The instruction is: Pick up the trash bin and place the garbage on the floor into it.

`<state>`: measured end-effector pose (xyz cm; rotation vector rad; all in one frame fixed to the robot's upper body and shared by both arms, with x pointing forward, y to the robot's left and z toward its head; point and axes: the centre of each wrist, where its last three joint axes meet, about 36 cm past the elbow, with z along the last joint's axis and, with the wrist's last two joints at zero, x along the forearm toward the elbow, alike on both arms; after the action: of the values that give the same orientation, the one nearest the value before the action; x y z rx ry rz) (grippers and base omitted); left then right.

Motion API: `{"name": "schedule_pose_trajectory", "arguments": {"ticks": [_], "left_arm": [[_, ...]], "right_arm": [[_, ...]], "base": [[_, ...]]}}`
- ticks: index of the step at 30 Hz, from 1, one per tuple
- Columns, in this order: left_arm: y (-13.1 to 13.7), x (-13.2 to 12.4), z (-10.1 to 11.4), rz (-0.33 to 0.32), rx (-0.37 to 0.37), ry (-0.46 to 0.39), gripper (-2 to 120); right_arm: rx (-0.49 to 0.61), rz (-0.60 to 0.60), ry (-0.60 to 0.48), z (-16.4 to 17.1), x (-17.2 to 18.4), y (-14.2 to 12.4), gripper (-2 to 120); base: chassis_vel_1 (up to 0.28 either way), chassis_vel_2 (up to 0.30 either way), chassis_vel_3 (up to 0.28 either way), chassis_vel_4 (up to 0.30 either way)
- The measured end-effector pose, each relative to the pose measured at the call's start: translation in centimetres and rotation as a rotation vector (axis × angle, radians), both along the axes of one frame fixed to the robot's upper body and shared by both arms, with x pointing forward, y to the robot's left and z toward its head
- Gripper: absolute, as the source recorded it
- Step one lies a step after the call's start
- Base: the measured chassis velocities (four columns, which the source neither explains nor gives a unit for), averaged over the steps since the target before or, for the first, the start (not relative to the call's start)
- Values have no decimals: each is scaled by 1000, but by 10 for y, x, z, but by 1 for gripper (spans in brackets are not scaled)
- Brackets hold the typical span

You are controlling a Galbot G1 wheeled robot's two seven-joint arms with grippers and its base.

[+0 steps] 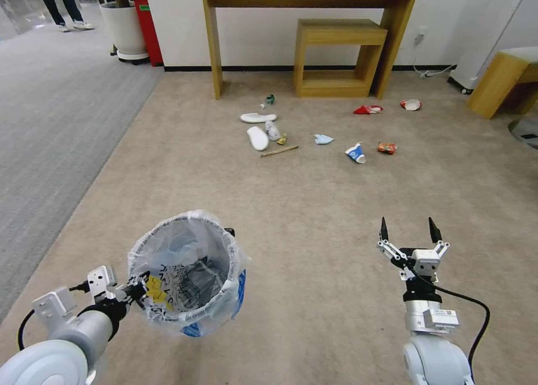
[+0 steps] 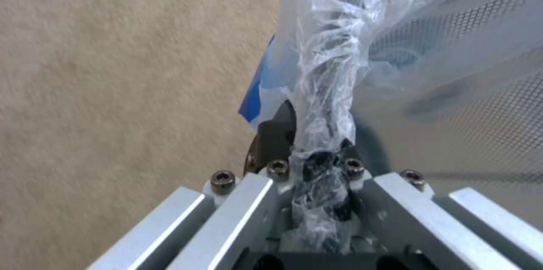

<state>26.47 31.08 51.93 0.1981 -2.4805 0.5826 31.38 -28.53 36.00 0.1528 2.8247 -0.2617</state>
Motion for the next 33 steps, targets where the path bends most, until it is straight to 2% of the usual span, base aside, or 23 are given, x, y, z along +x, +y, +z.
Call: {"name": "schedule_pose_trajectory", "arguments": {"ticks": [7,12,20,33], "left_arm": [[1,-1,-1,0,7,7,1],[0,-1,-3,-3,3,11,1],[-1,-1,-5,-4,-4,15,1],[-2,-1,-8,-6,-6,15,1]], "right_arm": [[4,5,-2,0,0,1,100],[6,3,-3,0,0,0,100],[7,9,-4,-3,-1,0,100],[13,11,-3,-4,-1,0,100]], "base": [[13,265,-35,-276],[-155,185,139,-195],[-273,214,263,-217],[-322,337,319,-333]]}}
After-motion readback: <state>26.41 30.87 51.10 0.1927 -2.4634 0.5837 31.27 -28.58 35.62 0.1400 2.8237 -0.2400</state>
